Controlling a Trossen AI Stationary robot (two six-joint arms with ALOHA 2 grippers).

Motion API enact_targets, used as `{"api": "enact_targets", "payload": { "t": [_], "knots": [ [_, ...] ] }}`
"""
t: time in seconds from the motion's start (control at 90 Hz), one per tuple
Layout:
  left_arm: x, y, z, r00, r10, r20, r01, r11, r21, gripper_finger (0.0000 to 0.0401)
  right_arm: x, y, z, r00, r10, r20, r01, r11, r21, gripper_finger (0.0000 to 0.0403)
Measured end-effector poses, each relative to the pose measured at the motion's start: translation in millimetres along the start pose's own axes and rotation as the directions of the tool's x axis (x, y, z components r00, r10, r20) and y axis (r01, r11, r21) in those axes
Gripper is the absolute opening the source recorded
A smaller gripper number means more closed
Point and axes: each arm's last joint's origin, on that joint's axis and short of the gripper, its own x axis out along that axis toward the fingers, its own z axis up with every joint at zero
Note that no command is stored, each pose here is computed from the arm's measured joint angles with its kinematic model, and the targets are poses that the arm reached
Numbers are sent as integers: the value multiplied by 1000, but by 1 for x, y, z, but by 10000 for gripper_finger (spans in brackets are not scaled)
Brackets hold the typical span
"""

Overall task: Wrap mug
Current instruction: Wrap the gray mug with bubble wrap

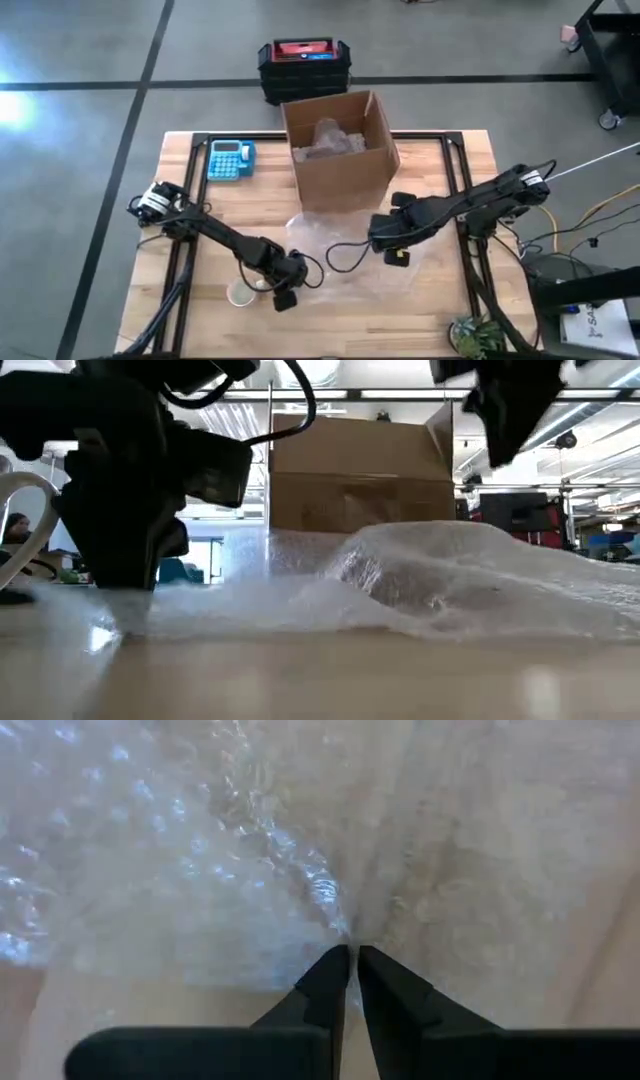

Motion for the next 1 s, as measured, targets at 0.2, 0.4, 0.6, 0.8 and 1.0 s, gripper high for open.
{"api": "enact_targets", "payload": {
  "t": [0.2, 0.4, 0.6, 0.8, 1.0],
  "knots": [
    [-36, -6, 8, 981, 25, 194, -33, 999, 36, 20, 46, 11, -34, 974, 34, -223, -33, 999, 8, 174],
    [-52, -6, 12, 930, 105, 353, -137, 988, 67, 20, 80, 22, -78, 931, 59, -361, -16, 993, 121, 166],
    [-32, 1, 21, 923, 135, 359, -187, 976, 114, 20, 99, 29, -98, 959, 121, -256, -68, 976, 206, 146],
    [7, 13, 28, 933, 190, 307, -239, 962, 131, 20, 115, 30, -102, 982, 145, -121, -109, 959, 260, 123],
    [15, 21, 21, 960, 224, 167, -240, 967, 82, 20, 124, 29, -109, 982, 151, -114, -115, 955, 274, 101]
  ]
}}
